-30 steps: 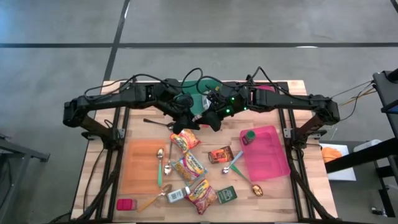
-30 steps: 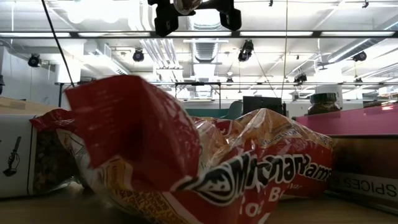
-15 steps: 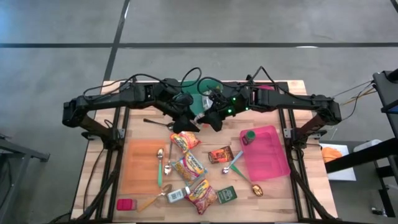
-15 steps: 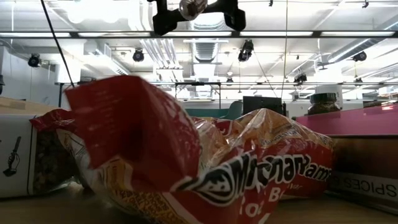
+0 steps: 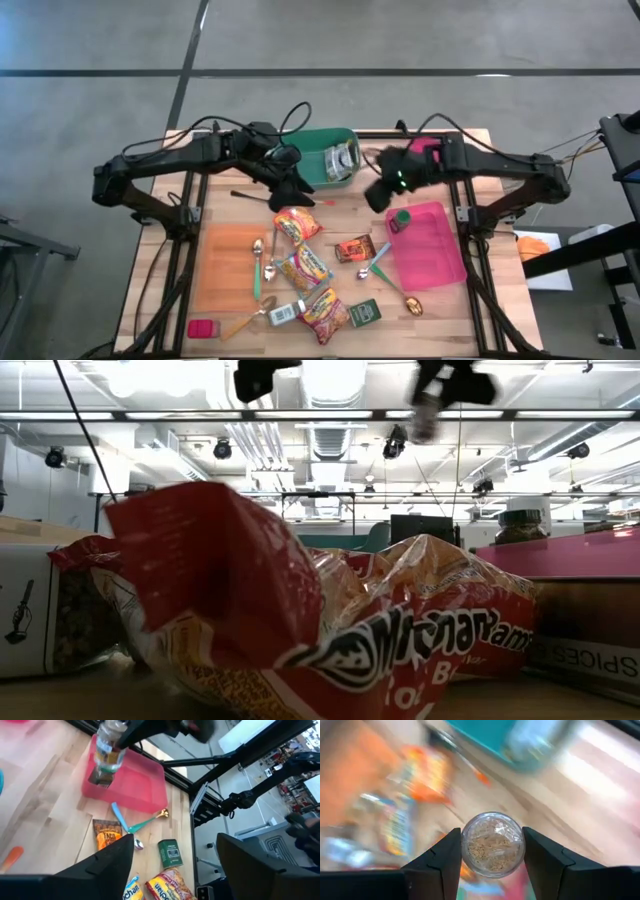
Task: Pick & Place Food Item
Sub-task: Put the transparent spice bottle into the pink bin
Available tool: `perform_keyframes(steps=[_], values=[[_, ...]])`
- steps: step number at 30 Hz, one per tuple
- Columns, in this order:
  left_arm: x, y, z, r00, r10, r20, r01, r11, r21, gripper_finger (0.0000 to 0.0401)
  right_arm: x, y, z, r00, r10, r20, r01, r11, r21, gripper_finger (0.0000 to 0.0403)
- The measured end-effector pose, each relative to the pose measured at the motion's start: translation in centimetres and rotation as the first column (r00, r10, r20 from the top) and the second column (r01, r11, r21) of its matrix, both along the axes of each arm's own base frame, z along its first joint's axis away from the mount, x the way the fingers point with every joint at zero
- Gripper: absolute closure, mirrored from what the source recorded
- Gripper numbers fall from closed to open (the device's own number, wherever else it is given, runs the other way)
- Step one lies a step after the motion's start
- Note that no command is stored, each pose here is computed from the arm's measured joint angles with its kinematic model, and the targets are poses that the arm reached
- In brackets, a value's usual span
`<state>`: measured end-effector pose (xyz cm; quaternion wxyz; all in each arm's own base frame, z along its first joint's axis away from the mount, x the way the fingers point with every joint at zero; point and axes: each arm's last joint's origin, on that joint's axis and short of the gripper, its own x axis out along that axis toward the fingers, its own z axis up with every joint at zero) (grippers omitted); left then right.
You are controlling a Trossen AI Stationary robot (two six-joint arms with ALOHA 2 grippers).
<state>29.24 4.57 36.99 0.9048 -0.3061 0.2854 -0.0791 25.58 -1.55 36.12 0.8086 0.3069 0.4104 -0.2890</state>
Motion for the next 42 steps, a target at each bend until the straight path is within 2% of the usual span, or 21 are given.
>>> perform_keyframes(steps=[4, 13, 23, 31, 38, 42], values=[[-0.7, -0.1, 0.6, 1.0, 0.006, 0.017, -0.006, 1.0, 0.007, 0.0135, -2.2, 1.7, -0.7, 0.989, -0.107, -0.101, 0.103, 0.994, -0.039, 0.0235], [-1.6, 0.0, 1.5, 0.998, 0.037, 0.05, -0.038, 0.999, 0.029, 0.0144, -5.6, 4.6, -3.2, 0.962, -0.271, -0.04, 0.267, 0.96, -0.078, 0.0235], [-1.8, 0.5, 1.5, 0.997, 0.058, 0.051, -0.059, 0.998, 0.031, 0.0144, -8.8, 7.1, -6.7, 0.946, -0.322, -0.041, 0.321, 0.947, -0.032, 0.0235], [-1.8, 0.9, 1.6, 0.996, 0.074, 0.052, -0.075, 0.997, 0.029, 0.0144, -10.2, 8.1, -8.1, 0.964, -0.256, -0.078, 0.252, 0.966, -0.053, 0.0235], [-1.8, 1.0, 1.6, 0.996, 0.075, 0.053, -0.076, 0.997, 0.029, 0.0144, -10.7, 8.9, -10.6, 0.977, -0.18, -0.111, 0.162, 0.975, -0.155, 0.0235], [-1.8, 1.0, 1.6, 0.996, 0.075, 0.053, -0.076, 0.997, 0.029, 0.0144, -10.9, 9.7, -12.1, 0.992, -0.076, -0.099, 0.055, 0.979, -0.195, 0.0235]])
